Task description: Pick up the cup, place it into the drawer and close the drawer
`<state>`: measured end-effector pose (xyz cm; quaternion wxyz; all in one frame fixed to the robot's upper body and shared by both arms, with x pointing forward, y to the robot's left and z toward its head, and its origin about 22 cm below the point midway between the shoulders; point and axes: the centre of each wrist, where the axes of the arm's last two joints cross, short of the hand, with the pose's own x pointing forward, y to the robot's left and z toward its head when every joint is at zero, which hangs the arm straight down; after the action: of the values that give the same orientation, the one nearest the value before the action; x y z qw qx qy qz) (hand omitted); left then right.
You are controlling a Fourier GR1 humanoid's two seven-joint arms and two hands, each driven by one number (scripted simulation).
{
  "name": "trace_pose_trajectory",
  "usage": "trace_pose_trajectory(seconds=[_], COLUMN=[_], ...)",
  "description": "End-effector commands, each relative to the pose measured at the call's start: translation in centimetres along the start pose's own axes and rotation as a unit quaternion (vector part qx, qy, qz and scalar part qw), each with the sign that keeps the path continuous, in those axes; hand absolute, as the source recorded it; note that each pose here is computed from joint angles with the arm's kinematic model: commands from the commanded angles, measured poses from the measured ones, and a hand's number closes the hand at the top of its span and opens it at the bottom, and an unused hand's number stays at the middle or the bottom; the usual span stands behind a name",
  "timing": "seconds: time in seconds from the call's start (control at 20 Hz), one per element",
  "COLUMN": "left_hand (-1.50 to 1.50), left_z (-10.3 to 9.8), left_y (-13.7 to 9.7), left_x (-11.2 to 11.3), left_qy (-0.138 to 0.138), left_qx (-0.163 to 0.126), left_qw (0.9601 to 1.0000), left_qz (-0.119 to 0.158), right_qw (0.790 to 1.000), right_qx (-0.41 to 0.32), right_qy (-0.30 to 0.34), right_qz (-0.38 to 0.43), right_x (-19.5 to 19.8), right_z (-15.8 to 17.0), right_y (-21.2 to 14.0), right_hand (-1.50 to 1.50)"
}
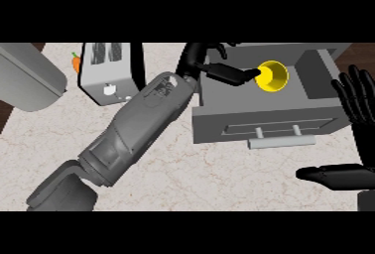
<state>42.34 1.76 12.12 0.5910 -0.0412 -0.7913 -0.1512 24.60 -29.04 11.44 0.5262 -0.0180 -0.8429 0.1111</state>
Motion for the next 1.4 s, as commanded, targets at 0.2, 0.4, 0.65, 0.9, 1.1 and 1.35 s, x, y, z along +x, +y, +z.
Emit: trace_pose_trajectory(seconds=[0.2,0.4,0.65,0.9,1.1,1.35], left_hand=[-1.5,-1.5,-1.5,-1.5,-1.5,-1.5], left_z=[0.9,0.1,1.1,-0.3,-0.6,-0.9], left_y=[-1.0,-0.3,-2.6,-2.3,-2.5,1.2], left_x=[-1.3,-0.8,0.8,2.9,4.2,5.0], left_qy=[0.028,0.012,-0.045,-0.067,-0.059,-0.054], left_qx=[-0.011,0.003,0.014,0.034,0.034,0.052], left_qw=[0.9965,0.9978,0.9985,0.997,0.9973,0.9953], left_qz=[-0.078,-0.065,-0.028,0.014,0.028,0.061], right_qw=[1.0,1.0,0.993,0.993,0.99,0.985], right_qx=[0.001,0.006,0.05,0.09,0.138,0.158], right_qy=[-0.013,-0.009,-0.028,-0.027,-0.008,0.007], right_qz=[-0.005,-0.012,-0.101,-0.07,0.019,0.061], right_x=[-0.9,-0.3,0.4,1.5,2.7,3.5], right_z=[-0.6,0.8,-1.6,0.2,0.8,2.2], right_y=[-0.4,-1.1,-0.1,-0.6,-2.5,0.2], right_hand=[-1.5,-1.5,-1.5,1.5,1.5,1.5])
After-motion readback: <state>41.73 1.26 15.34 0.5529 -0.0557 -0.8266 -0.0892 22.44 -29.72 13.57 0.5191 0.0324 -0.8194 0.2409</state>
